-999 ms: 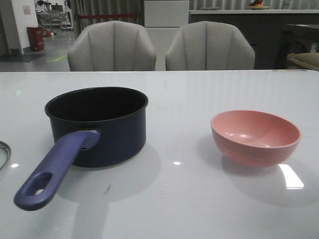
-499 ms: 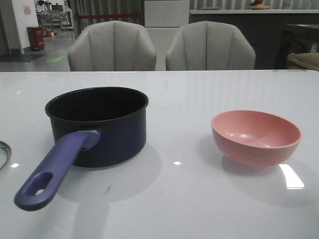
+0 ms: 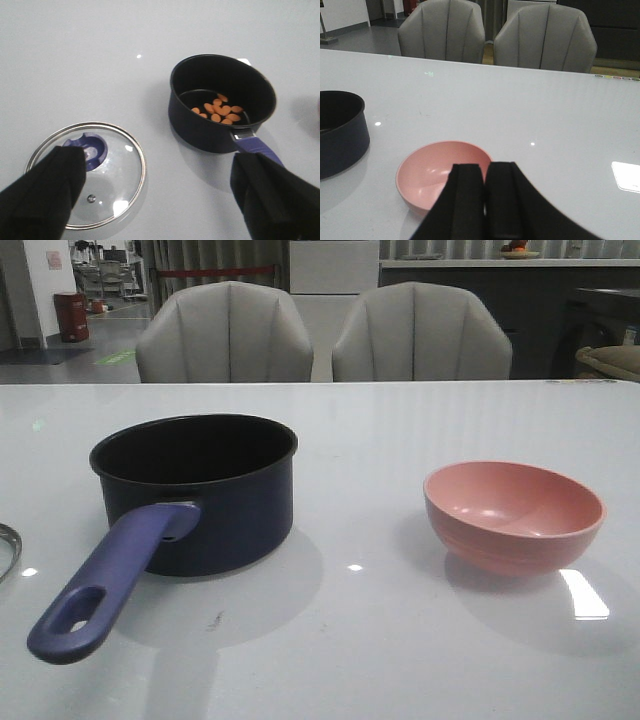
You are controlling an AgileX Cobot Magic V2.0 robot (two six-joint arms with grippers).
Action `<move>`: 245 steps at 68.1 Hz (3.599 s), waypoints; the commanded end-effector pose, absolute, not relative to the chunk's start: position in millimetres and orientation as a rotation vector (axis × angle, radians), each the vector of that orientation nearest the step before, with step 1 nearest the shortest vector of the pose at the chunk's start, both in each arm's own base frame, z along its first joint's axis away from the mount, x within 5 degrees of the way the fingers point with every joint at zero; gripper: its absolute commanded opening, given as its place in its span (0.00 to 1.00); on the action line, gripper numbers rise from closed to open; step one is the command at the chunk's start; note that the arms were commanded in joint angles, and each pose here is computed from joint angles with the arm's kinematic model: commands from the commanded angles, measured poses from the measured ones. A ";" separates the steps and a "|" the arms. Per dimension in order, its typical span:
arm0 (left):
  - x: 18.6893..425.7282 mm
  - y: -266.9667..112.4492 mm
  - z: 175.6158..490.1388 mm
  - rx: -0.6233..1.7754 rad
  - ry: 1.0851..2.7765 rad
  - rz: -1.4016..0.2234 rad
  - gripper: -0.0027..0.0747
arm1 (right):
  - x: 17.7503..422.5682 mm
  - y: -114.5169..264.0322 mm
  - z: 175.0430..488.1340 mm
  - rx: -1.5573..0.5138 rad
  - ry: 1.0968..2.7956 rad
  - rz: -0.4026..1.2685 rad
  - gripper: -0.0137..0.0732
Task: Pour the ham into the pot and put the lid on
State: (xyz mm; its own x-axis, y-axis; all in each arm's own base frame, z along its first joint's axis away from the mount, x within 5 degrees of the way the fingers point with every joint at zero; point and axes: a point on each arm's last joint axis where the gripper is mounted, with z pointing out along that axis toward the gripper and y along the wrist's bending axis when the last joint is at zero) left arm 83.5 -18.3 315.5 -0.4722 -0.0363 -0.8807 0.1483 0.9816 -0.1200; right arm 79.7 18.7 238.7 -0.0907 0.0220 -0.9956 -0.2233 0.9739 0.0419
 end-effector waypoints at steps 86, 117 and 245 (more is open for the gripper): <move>320.6 5.5 237.6 -0.292 2.925 -0.119 0.86 | 81.0 16.2 254.4 -0.125 1.558 0.187 0.33; 331.4 19.9 214.6 -0.351 2.984 -0.107 0.86 | 81.0 16.2 254.4 -0.125 1.558 0.187 0.33; 340.5 -31.7 361.9 0.041 2.593 -0.300 0.40 | 81.0 16.2 254.4 -0.125 1.558 0.187 0.33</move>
